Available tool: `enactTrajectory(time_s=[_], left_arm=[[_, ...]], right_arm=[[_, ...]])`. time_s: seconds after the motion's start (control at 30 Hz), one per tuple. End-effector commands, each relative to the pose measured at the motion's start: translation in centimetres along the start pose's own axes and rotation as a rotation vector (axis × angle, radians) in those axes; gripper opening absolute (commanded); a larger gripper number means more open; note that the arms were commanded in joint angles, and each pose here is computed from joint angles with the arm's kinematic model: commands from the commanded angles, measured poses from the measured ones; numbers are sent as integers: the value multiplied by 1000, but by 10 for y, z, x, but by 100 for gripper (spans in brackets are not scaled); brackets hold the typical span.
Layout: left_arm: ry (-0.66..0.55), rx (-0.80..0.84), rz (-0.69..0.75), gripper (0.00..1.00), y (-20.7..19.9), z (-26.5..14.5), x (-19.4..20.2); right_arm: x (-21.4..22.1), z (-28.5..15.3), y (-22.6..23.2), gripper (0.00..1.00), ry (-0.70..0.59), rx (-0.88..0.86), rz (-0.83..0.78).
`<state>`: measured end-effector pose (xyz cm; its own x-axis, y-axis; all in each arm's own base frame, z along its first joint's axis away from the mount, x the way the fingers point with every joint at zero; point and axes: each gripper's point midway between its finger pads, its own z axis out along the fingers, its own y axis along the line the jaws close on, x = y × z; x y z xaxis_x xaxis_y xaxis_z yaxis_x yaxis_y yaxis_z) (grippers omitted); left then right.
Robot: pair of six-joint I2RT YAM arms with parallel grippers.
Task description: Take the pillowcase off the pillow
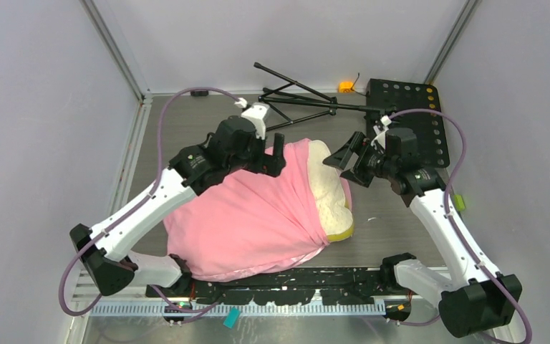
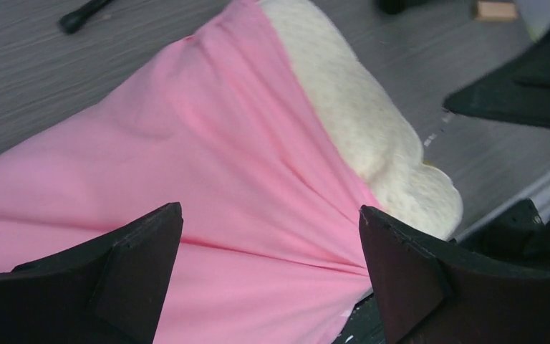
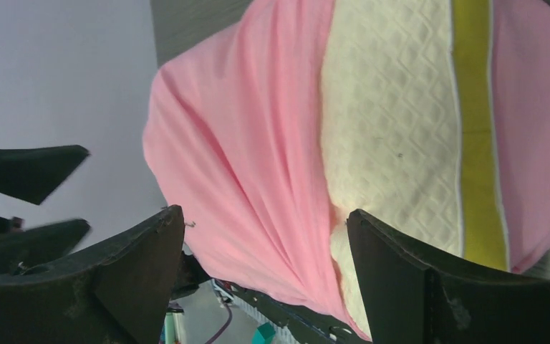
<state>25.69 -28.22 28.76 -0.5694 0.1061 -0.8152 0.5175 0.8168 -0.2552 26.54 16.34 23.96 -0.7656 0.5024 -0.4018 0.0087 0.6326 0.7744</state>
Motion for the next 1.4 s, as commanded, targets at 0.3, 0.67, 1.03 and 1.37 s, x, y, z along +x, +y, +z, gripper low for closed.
enactTrajectory(time_s=[0.3, 0.67, 1.03, 1.37], left_arm=[[107, -686, -429, 100, 190, -86, 97], [142, -766, -571, 100, 217, -98, 133], [188, -546, -581, 91, 195, -58, 140], [226, -291, -662, 63, 165, -9, 143]], right_arm=[[34, 39, -91, 89, 107, 272, -125], [26, 61, -90, 0, 59, 363, -213], [-40, 3, -75, 0, -289, 453, -295], [-29, 12, -79, 0, -228, 440, -295]])
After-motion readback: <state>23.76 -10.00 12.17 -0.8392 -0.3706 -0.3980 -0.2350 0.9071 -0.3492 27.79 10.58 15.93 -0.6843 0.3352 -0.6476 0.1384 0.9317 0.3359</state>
